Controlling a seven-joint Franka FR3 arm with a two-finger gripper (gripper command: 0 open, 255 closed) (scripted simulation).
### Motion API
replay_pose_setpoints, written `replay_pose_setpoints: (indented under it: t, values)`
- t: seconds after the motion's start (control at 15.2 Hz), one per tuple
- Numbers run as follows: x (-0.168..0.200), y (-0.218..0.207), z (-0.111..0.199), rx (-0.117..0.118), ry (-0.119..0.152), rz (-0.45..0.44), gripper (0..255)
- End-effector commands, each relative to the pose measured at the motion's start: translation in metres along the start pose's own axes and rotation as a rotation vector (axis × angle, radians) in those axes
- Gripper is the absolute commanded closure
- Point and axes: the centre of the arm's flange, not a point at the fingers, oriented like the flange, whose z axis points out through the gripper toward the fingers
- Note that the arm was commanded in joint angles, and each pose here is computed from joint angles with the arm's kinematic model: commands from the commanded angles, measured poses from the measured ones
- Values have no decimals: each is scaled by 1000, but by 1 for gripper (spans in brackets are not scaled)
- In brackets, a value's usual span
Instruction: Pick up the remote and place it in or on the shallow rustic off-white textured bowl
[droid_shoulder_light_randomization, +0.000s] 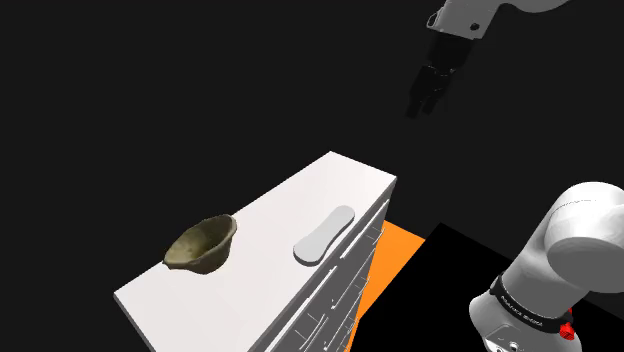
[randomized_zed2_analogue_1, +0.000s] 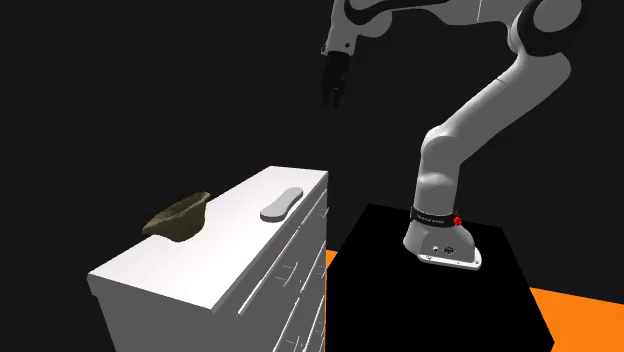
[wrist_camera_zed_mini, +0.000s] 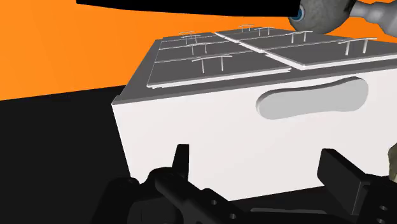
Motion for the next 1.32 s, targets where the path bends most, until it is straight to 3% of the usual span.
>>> replay_pose_setpoints:
  t: [0.0, 0.59, 1.25]
  values:
    - [0, 0, 0, 0, 0, 0, 0]
    - [-18, -85, 89, -62, 0, 496, 0]
    - [9, -170, 194, -131, -1, 1047, 0]
